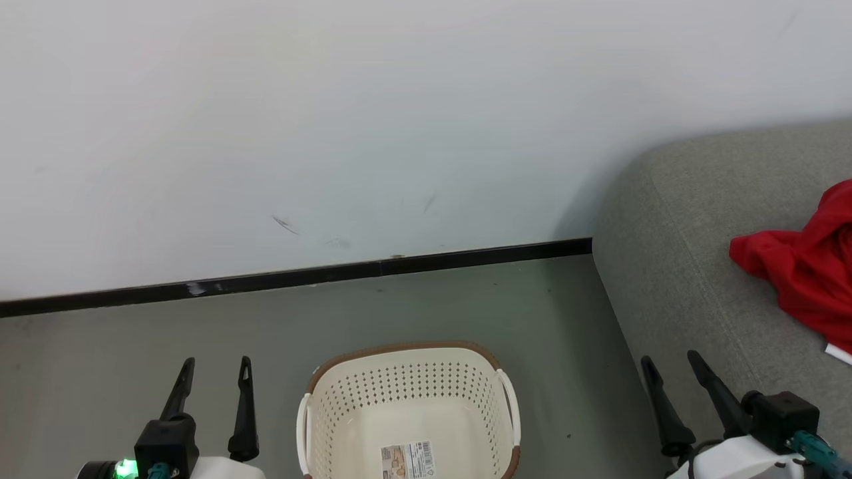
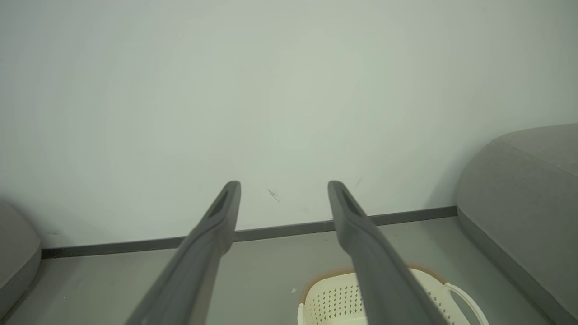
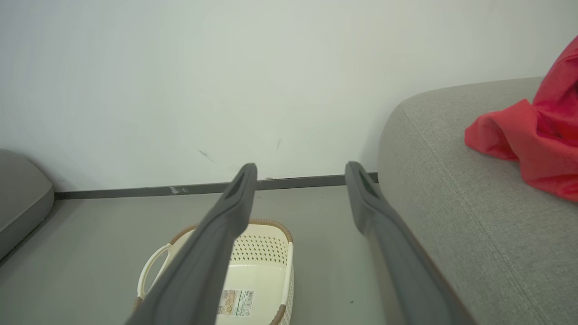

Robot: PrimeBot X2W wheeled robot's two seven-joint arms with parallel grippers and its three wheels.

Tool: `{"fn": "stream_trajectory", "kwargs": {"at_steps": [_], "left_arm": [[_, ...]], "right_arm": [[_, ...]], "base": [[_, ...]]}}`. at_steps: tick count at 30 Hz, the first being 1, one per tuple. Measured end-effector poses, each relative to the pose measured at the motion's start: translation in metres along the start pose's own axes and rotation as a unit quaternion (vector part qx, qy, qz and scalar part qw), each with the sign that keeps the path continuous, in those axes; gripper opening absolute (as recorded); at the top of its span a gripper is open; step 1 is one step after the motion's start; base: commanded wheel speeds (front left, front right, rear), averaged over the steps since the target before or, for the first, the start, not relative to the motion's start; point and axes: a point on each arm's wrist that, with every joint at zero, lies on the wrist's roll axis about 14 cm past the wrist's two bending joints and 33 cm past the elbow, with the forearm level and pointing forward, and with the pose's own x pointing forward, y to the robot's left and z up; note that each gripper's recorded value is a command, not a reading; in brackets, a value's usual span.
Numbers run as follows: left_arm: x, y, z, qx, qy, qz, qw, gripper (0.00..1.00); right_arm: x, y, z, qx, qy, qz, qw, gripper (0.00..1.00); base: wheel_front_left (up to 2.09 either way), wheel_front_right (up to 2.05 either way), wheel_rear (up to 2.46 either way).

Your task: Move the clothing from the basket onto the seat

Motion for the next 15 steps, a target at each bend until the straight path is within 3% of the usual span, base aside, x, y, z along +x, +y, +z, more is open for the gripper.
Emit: {"fn": "stream_trajectory", "kwargs": {"at_steps": [15], "left_arm": [[-0.0075,0.0056,-0.0078,0.002,0.013,0.008,1.000,1.00]], "right_arm": [[-0.0063,0.0020,0.0049,-0.008,-0.008,0.000,1.000,1.00]], "base": [[0.00,0.00,0.00]]}}
